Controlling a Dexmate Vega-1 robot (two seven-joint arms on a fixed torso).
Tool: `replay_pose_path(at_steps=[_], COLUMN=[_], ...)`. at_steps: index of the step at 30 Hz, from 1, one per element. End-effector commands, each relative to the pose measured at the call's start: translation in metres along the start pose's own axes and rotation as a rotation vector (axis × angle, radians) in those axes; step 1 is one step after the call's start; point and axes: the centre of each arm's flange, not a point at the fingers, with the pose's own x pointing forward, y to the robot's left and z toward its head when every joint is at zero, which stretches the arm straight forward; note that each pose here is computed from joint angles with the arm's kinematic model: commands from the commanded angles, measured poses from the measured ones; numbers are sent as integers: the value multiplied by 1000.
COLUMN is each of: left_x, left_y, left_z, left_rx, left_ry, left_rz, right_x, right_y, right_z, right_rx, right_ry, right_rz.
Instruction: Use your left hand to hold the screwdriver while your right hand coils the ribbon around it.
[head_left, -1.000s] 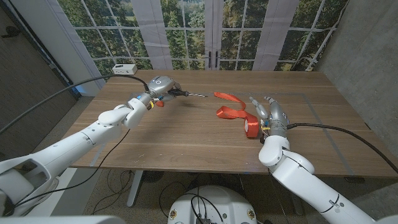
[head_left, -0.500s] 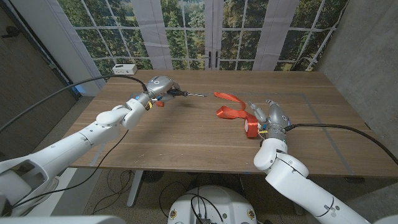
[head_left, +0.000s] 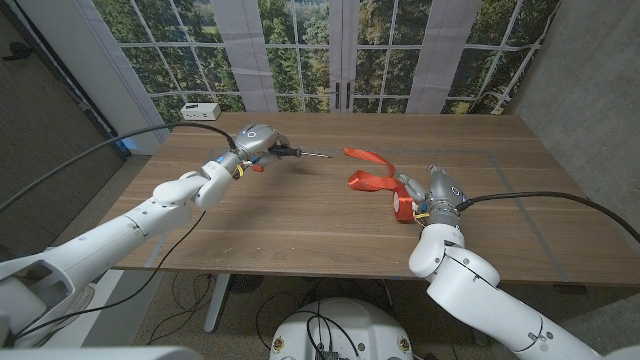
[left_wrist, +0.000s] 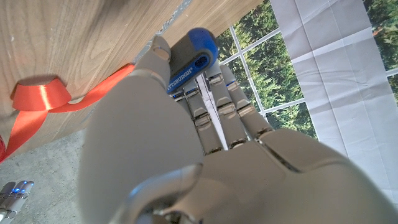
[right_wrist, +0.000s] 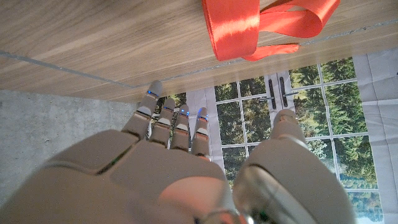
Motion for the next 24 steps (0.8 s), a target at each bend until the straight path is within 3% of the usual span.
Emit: replay_pose_path(at_steps=[1,5,15,20,22,23,24], left_x=[-6,-8,-11,-11,-12,-12,-12], left_y=[0,-2,-6,-8,-8,-8,-8], left_z=[1,0,-1,-1,-2,-2,-2], left_rx=[-8,-12,-24,-32,-32,-28,-29], left_ry=[-3,2,3,0,3,5,5], left_rz=[5,1,-1,-11,-12,-13,-8], right_x=[-6,-4,2,2,2,1,0], right_y=[-2,-3,-5,-2,-2,-1,-1], right_z=[5,9,20,28,30,32,33], right_rx=[-79,-120,-286,-380,-409,-395,-430], right_ry=[4,21,112,144,130,136,99], right_rz=[67,103,94,26,8,-29,-77])
